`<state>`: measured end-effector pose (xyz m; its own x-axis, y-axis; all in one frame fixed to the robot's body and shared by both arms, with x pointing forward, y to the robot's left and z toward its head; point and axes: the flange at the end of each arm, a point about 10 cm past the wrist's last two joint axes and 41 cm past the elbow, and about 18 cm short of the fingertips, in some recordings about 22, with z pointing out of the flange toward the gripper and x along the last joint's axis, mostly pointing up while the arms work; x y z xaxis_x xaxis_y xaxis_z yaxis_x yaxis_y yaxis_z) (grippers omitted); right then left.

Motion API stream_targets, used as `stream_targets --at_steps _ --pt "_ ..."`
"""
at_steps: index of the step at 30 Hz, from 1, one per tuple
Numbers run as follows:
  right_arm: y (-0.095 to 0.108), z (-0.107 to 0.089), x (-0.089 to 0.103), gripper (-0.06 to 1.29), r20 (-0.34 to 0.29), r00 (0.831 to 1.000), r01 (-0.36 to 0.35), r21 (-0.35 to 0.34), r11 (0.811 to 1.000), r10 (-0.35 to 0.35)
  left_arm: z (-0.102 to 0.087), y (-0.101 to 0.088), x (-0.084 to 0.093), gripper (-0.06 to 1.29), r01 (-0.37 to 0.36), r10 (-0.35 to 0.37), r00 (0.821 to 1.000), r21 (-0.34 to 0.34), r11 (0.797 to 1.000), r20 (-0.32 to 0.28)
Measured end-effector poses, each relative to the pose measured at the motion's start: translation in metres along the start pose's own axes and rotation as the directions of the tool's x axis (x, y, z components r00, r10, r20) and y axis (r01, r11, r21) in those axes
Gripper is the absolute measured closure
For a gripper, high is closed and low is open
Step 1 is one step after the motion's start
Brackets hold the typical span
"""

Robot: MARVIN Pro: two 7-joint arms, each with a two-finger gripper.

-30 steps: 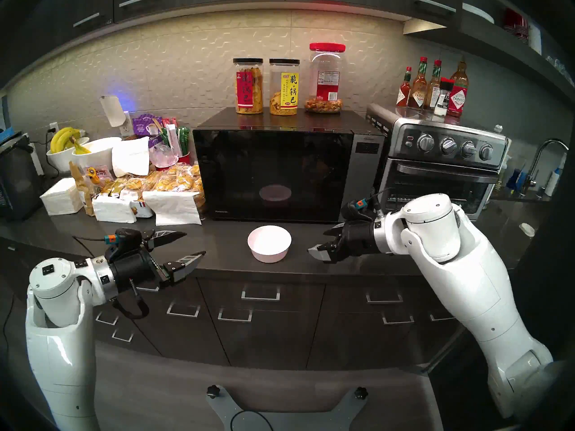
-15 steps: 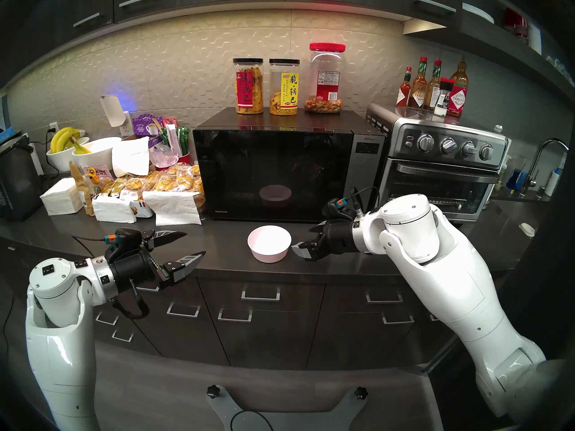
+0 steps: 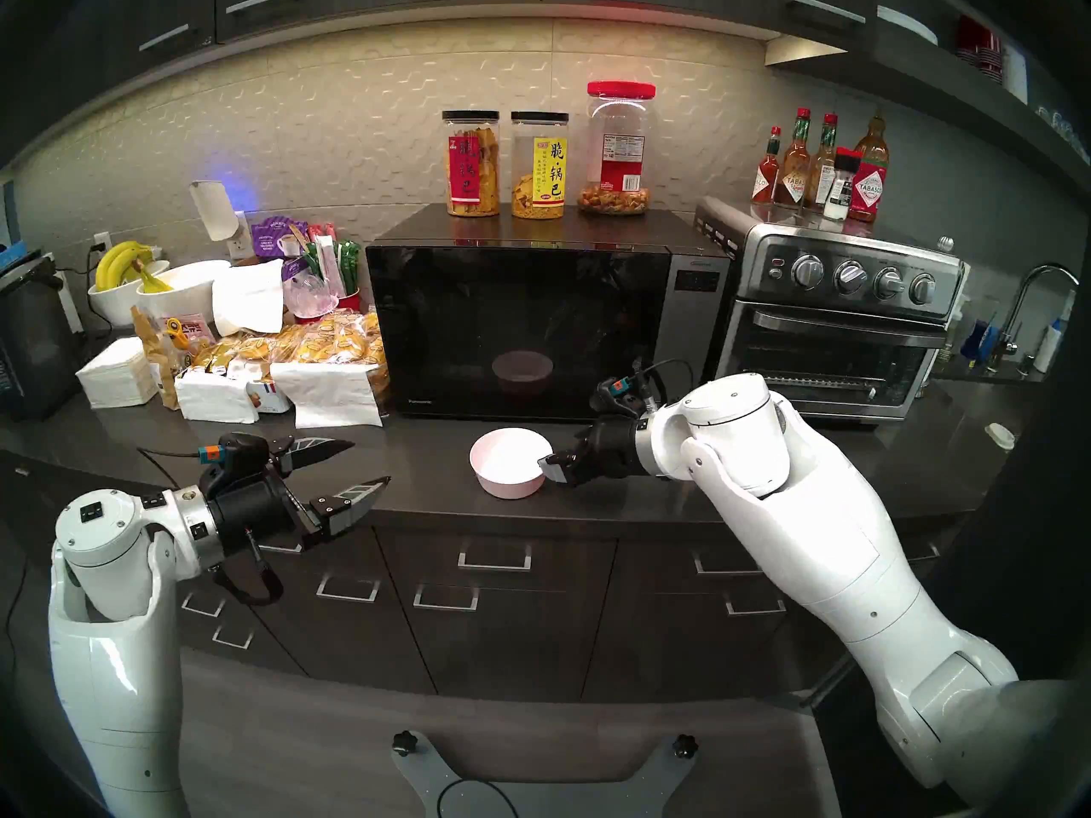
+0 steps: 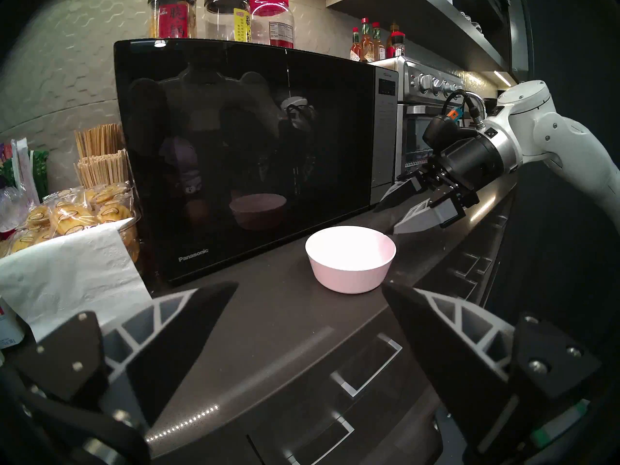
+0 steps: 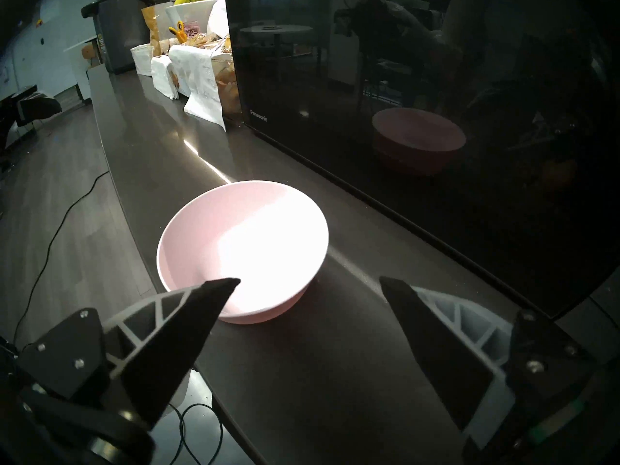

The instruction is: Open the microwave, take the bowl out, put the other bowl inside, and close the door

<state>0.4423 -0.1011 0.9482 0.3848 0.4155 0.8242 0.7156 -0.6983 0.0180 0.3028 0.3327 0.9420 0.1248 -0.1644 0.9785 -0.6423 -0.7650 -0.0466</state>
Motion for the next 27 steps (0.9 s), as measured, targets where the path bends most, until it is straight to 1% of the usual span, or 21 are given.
stream_targets --at_steps 10,18,27 --pt "0.004 0.013 0.009 0.0 0.006 1.0 -0.024 -0.014 1.0 0.024 0.0 0.0 0.0 0.0 0.0 0.0 1.0 0.0 1.0 0.0" --pt "0.0 0.026 0.012 0.0 0.029 0.999 -0.017 -0.037 0.999 0.018 0.0 0.0 0.0 0.0 0.0 0.0 1.0 0.0 1.0 0.0" --pt "-0.007 0.034 0.017 0.0 0.04 0.999 -0.006 -0.055 0.998 0.008 0.0 0.0 0.0 0.0 0.0 0.0 1.0 0.0 1.0 0.0"
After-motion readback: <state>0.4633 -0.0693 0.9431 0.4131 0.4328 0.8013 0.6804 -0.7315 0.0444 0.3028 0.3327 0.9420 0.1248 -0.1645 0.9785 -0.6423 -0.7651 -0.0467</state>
